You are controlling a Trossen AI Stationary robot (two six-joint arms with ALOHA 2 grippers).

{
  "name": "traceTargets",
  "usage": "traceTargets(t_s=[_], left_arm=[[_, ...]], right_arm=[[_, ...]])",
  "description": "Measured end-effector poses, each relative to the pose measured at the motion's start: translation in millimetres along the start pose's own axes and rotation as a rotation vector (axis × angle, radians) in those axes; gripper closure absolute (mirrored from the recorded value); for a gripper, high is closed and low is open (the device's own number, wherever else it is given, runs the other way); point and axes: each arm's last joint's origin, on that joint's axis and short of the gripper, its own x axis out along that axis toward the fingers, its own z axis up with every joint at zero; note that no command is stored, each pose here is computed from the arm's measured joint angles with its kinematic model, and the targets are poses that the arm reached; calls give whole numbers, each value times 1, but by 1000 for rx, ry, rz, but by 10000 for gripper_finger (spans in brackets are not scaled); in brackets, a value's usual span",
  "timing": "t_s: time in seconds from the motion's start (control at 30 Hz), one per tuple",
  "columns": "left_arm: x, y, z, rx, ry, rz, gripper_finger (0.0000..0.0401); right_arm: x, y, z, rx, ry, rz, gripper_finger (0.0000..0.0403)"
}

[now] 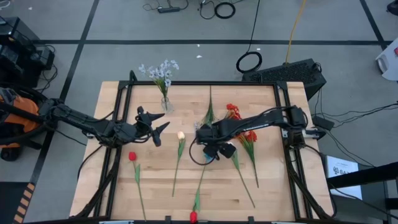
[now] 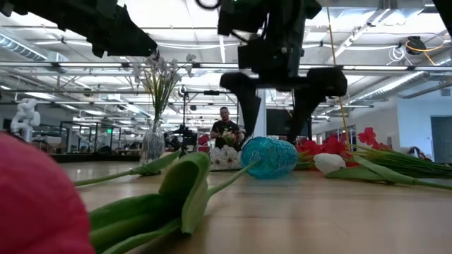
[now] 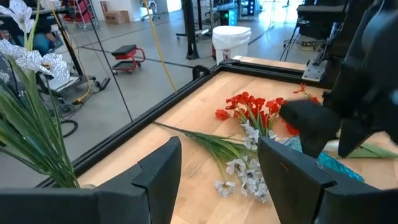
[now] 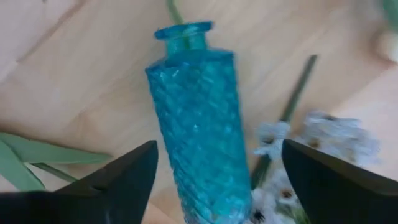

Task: Sort flowers into vase by color
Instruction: Prepare the blue vase

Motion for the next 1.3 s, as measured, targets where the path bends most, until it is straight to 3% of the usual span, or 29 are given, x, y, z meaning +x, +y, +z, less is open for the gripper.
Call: traceTargets(t_s=[0.27, 0.37, 0.5, 0.67, 0.8, 0.93, 1.03, 1.2, 1.3], left_arm=[[0, 0, 0, -2, -4, 12, 184], [0, 0, 0, -2, -4, 12, 184], [0, 0, 0, -3, -4, 12, 184], [0, 0, 0, -2, -4, 12, 184], [0, 0, 0, -2, -5, 12, 184], [0, 0, 0, -2, -5, 12, 184], [0, 0, 0, -2, -5, 12, 184], [0, 0, 1, -2, -6, 13, 184], [0, 0, 1, -3, -7, 12, 184]], right_arm=[[42, -1, 6, -27, 14, 73, 58], [52, -1, 6, -27, 39, 80, 88], [54, 2, 5, -37, 97, 78, 165], [39, 3, -2, -37, 155, 36, 173], [4, 0, -9, -59, 272, -110, 173], [-24, 0, -20, -48, 336, -186, 173], [-53, -3, -29, 159, 240, -257, 173], [-88, -11, -43, 772, -118, -288, 173], [-97, -9, -45, 964, -318, -346, 173]])
